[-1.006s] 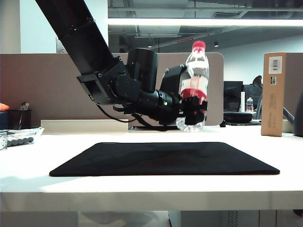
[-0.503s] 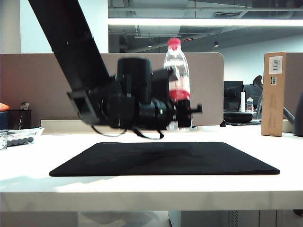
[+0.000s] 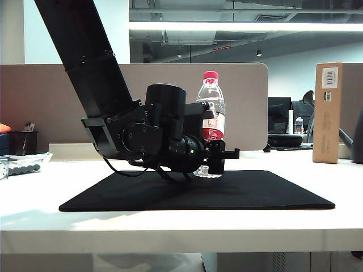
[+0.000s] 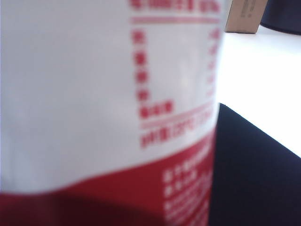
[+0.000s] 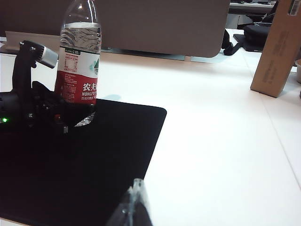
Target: Stand the plastic bottle up on the black mouse pad.
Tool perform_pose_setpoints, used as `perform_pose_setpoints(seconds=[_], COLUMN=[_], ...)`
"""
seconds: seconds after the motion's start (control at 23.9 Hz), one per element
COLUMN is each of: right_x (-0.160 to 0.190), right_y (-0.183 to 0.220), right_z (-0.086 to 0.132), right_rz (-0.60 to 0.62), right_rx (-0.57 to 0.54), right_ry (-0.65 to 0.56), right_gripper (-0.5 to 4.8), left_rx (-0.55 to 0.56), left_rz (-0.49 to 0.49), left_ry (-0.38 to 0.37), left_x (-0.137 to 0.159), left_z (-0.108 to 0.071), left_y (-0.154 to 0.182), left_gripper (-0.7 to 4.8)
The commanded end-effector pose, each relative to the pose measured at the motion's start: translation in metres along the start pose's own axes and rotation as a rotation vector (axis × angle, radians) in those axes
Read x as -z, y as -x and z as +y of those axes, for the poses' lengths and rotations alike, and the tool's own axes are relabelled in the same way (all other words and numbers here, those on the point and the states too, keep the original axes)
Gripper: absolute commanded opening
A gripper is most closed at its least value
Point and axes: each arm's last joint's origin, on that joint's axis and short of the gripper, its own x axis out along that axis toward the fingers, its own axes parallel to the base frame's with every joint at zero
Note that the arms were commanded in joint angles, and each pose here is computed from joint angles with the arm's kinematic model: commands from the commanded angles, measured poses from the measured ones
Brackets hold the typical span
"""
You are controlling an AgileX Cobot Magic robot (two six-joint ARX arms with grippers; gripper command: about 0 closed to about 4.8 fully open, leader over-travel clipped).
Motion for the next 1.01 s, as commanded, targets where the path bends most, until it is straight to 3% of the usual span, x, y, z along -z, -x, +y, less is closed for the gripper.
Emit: perform_pose_setpoints(seconds=[0.04,0.25,0.42,0.59,0.8,0.96,1.01], right_x=[0.0,0.0,0.0,0.0,0.0,0.0,0.0], right_y=[0.0,0.0,0.0,0.0,0.0,0.0,0.0], right_z=[0.0,0.0,0.0,0.0,0.0,0.0,0.0], right_rz=[-0.01,-0.01,-0.01,-0.01,-0.01,-0.01,-0.01], right_rx=[0.001,0.001,0.001,0.001,0.001,0.001,0.001], right_ry=[0.001,0.001,0.001,0.001,0.001,0.001,0.001], right_gripper=[-0.05,-0.05,-0.05,-0.05,-0.05,-0.05,-0.05], left_rx=[0.003,0.001,0.027,0.082,0.086,0.085,0.085], left_rz=[0.035,0.102,0.141,0.213,0.275,0.275,0.275], left_ry=[-0.006,-0.013,-0.015,-0.016,-0.019,-0.019,-0.019], left_x=[0.002,0.009,0.012,0.019,0.025,0.025,0.025], left_z=[-0.001,0.0,-0.001,-0.002,-0.002,-0.001,-0.001], left_y=[0.0,0.0,0.001,0.002,0.004,0.004,0.004], left_gripper=[-0.06,-0.04,0.68,0.73,1.88,2.04,2.32])
